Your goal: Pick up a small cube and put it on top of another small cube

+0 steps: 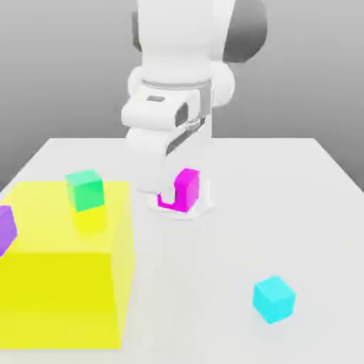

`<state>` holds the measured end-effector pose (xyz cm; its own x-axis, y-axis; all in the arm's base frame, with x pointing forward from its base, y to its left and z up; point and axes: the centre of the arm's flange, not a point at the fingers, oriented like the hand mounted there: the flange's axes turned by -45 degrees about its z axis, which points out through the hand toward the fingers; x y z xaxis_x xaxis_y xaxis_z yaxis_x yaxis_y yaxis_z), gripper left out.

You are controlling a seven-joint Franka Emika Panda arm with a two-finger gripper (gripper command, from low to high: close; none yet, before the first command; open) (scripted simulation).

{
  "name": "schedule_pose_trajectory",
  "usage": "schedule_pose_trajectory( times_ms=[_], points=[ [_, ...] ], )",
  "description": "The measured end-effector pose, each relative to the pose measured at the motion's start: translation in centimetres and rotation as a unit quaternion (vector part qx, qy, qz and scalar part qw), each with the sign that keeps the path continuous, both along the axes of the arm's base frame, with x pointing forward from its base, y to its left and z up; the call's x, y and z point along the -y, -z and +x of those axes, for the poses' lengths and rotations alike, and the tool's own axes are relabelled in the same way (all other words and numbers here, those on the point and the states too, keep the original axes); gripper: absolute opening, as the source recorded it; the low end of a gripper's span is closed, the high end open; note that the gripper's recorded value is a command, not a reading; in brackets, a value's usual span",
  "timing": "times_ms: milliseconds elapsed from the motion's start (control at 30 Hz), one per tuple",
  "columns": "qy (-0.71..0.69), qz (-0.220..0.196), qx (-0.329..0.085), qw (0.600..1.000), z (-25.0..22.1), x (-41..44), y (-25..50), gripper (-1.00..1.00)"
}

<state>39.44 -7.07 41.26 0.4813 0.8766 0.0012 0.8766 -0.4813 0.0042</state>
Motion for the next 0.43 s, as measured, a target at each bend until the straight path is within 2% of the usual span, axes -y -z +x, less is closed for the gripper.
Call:
schedule_pose_trajectory(
  times_ms=[133,267,300,433],
  points=[
    [0.069,0.001,-0.002,0.998,-4.9,7.7,-3.1,-1.0],
    [0.089,0.001,-0.003,0.996,-6.4,9.7,0.4,-1.0],
    [0.09,0.002,-0.003,0.996,-6.5,9.7,1.7,1.0],
    [0.09,0.002,-0.003,0.996,-6.5,9.7,1.7,1.0]
  ],
)
